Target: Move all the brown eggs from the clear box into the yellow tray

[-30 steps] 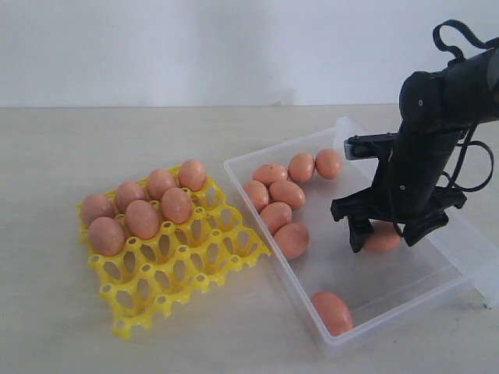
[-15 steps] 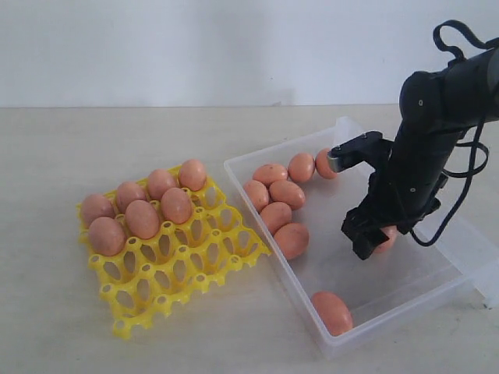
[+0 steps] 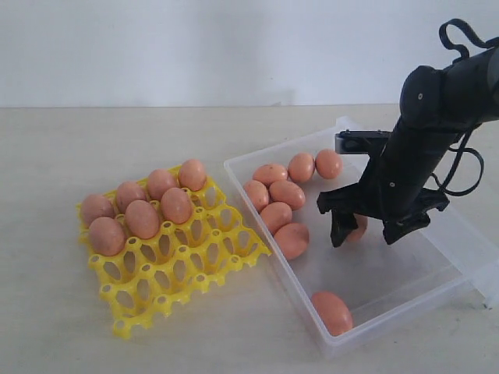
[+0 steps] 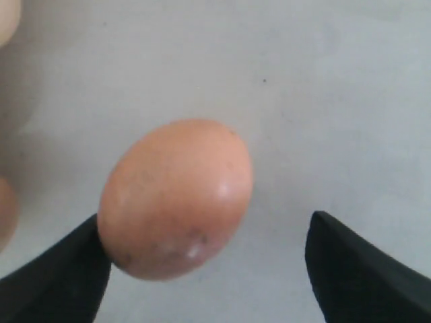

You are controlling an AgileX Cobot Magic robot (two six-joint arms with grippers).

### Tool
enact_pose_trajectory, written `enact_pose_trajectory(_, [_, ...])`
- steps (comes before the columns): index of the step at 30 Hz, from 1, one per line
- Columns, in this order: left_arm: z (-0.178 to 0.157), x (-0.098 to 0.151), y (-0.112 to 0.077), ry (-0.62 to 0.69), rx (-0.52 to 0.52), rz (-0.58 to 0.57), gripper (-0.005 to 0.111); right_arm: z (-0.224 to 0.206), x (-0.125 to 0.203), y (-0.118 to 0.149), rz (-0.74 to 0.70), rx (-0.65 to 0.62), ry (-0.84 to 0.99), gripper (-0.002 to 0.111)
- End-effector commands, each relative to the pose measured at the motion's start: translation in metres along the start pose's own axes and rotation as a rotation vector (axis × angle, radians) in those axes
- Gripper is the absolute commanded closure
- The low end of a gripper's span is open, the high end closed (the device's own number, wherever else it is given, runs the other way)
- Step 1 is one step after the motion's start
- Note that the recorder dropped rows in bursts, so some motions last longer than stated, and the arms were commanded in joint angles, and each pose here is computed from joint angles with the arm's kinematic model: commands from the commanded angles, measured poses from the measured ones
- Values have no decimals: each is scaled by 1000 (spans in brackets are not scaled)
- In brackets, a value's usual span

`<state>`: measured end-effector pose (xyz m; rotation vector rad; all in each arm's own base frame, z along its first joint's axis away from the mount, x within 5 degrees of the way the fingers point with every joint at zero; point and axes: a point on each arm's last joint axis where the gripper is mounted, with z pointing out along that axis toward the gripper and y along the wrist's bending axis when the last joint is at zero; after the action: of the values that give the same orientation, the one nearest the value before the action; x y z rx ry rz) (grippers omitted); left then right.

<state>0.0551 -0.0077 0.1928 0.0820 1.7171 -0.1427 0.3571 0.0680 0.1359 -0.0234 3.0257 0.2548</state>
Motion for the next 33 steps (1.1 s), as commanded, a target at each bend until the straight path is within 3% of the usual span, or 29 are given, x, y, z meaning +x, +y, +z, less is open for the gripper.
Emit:
enact_pose_trajectory(1, [0,0,0,-8,-1,-3,103,-1,-7,0,142,-17,-74,43])
enact_pose_trajectory(8, [0,0,0,-8,-1,-3,103,-2,-14,5,236,-82,-148,65])
enact_pose_trajectory(18, [0,0,0,-8,-1,-3,103,-2,-17,5,228,-82,-175,68])
enact_pose_trajectory(19, [0,0,0,-8,-1,-3,103,-2,-17,5,223,-81,-175,73])
enact_pose_trajectory(22, [0,0,0,-8,-1,-3,103,-2,-16,5,198,-79,-173,103])
enact_pose_trajectory(23, [0,0,0,-8,-1,-3,103,-2,-16,5,194,-79,-170,108])
enact_pose_trajectory(29, [0,0,0,-8,-1,-3,103,-8,-15,7,187,-93,-173,109])
enact_pose_trajectory(33, [0,0,0,-8,-1,-3,103,-32,-19,11,162,-109,-270,109])
